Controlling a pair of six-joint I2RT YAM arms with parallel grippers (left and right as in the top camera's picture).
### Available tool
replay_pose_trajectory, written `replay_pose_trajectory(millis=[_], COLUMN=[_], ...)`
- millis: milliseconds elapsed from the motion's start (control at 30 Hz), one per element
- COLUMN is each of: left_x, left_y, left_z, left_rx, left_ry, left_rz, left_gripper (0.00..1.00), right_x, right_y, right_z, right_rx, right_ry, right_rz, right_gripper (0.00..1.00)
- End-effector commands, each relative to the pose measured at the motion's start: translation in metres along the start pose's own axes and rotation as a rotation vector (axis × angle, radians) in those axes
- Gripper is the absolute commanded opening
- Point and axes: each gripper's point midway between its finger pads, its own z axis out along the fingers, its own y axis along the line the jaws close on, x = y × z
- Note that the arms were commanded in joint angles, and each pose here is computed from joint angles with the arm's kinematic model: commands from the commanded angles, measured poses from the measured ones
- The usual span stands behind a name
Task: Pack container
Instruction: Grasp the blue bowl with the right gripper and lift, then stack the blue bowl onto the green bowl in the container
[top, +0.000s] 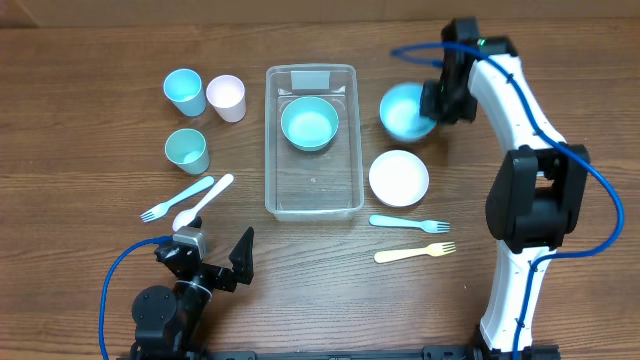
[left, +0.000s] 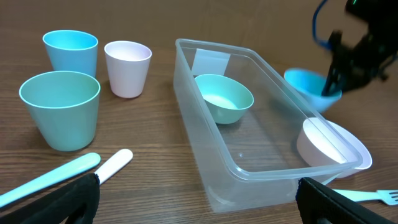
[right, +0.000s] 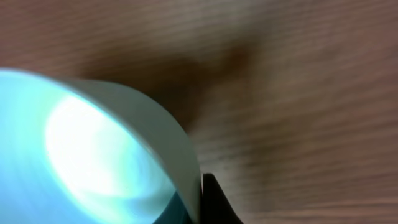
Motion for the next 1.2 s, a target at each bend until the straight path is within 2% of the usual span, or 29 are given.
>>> replay_pose_trajectory(millis=[0,67,133,267,367,500,700,800,967,1000,1033,1100,1167], left_x=[0.0,0.0,0.0,0.0,0.0,0.0,0.0,0.0,0.0,0.0,0.0,0.0,0.0], left_y=[-0.001,-0.001,-0.001,-0.001,-0.001,-0.001,-0.001,-0.001,-0.001,-0.001,-0.001,-0.001,-0.001], left_z=[0.0,0.0,0.0,0.0,0.0,0.0,0.0,0.0,0.0,0.0,0.0,0.0,0.0], left_rx=[0.009,0.009,0.009,0.009,0.009,0.009,0.009,0.009,0.009,0.009,0.009,0.009,0.009], left_ry=[-0.005,-0.005,-0.005,-0.005,-0.005,-0.005,-0.005,-0.005,-0.005,-0.005,-0.005,-0.005,-0.005], left_rz=[-0.012,-0.012,-0.012,-0.012,-0.012,-0.012,-0.012,-0.012,-0.012,-0.012,-0.012,-0.012,-0.012], left_gripper=[1.0,1.0,1.0,1.0,1.0,1.0,1.0,1.0,1.0,1.0,1.0,1.0,1.0], right_x=[-0.046,-0.053,-0.041,0.003,0.019,0.034,0.037,0.04,0.037,0.037,0.037,0.044,0.047], right_y=[0.005,0.017,0.058,0.161,0.198,0.204,0.204,0.202,0.205,0.205,0.206,0.212,0.216], right_z=[-0.098,-0.143,-0.179,-0.17,-0.145,-0.075,-0.018,0.002,0.004,0.004,0.004,0.002,-0.01], right_rx=[-0.011,-0.063,-0.177,-0.244,-0.216,-0.223,-0.184,-0.165,-0.173,-0.175,-0.181,-0.224,-0.259], right_ry=[-0.252,-0.339,-0.381,-0.371,-0.395,-0.27,-0.197,-0.165,-0.179,-0.18,-0.175,-0.146,-0.132], right_rz=[0.067,0.078,0.001,-0.264,-0.342,-0.269,-0.259,-0.256,-0.253,-0.253,-0.254,-0.26,-0.263], right_gripper=[0.04,0.04,0.04,0.04,0.04,0.04,0.04,0.04,0.04,0.08,0.28,0.47,0.49])
